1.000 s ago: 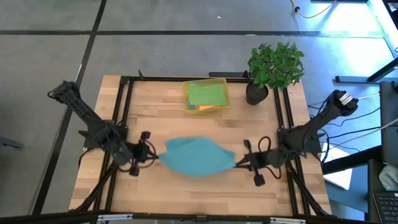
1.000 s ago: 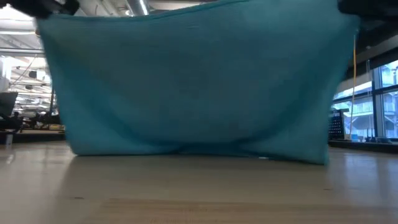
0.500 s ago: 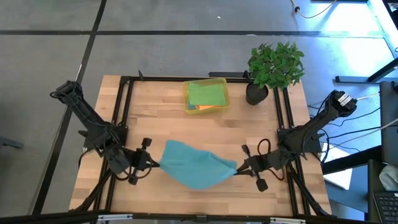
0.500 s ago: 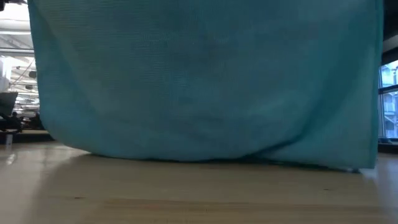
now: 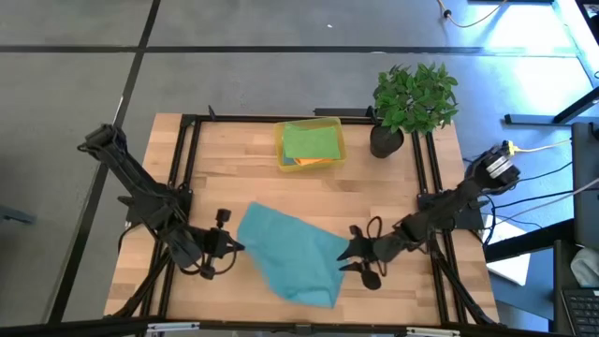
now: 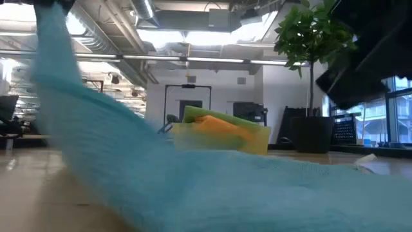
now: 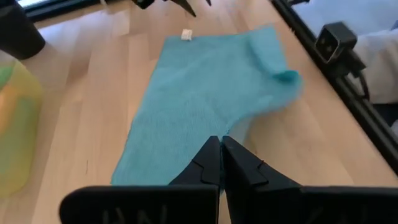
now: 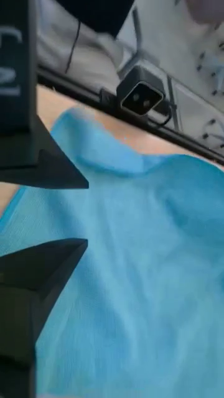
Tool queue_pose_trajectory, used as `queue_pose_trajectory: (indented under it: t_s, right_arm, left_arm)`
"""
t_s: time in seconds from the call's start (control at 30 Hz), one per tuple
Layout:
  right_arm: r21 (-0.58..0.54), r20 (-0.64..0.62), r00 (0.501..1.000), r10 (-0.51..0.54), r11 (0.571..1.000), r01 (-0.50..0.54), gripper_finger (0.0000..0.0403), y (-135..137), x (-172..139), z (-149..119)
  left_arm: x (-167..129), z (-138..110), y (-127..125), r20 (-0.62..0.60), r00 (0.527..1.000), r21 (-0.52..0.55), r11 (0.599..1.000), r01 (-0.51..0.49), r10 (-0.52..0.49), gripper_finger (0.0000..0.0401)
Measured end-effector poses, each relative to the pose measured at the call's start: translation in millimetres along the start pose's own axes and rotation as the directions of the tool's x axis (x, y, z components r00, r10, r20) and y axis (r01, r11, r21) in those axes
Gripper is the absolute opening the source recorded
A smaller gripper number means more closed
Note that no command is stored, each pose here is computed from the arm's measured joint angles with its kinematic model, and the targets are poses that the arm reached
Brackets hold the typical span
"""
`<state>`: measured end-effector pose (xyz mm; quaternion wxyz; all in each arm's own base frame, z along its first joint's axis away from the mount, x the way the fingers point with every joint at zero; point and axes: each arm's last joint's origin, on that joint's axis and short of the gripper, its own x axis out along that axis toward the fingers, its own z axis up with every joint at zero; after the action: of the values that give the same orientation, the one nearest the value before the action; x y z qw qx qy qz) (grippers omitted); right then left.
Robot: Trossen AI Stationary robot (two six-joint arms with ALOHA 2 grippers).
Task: Fold microfiber towels
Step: Fold the blue microfiber towel
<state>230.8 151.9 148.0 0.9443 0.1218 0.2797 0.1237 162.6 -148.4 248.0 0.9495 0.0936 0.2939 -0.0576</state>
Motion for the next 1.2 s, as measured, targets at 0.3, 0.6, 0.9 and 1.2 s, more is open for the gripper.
queue_pose_trajectory:
  t_s: [0.3,0.6,0.9,1.2]
  right_arm:
    - [0.101,-0.007,0.982,0.188,0.977,-0.186,0.0156,-7.5,28.9,-1.8]
    - [0.083,-0.133,0.934,0.332,0.943,-0.323,0.0156,23.2,75.4,13.9]
    - [0.108,-0.331,0.916,0.227,0.973,-0.202,0.0156,19.9,104.8,38.9]
    - [0.158,-0.463,0.844,0.271,0.962,-0.222,0.0156,16.2,102.4,33.4]
  left_arm:
    - [24.4,-6.9,-1.0,-0.083,0.995,-0.002,0.998,-0.063,0.063,0.0]
    - [40.9,-8.7,9.0,-0.14,0.986,-0.027,0.995,-0.099,0.094,0.0]
    - [42.2,-8.1,11.0,-0.147,0.986,-0.04,0.996,-0.083,0.076,0.0]
    - [41.7,-9.0,9.6,-0.158,0.986,-0.059,0.996,-0.065,0.055,0.0]
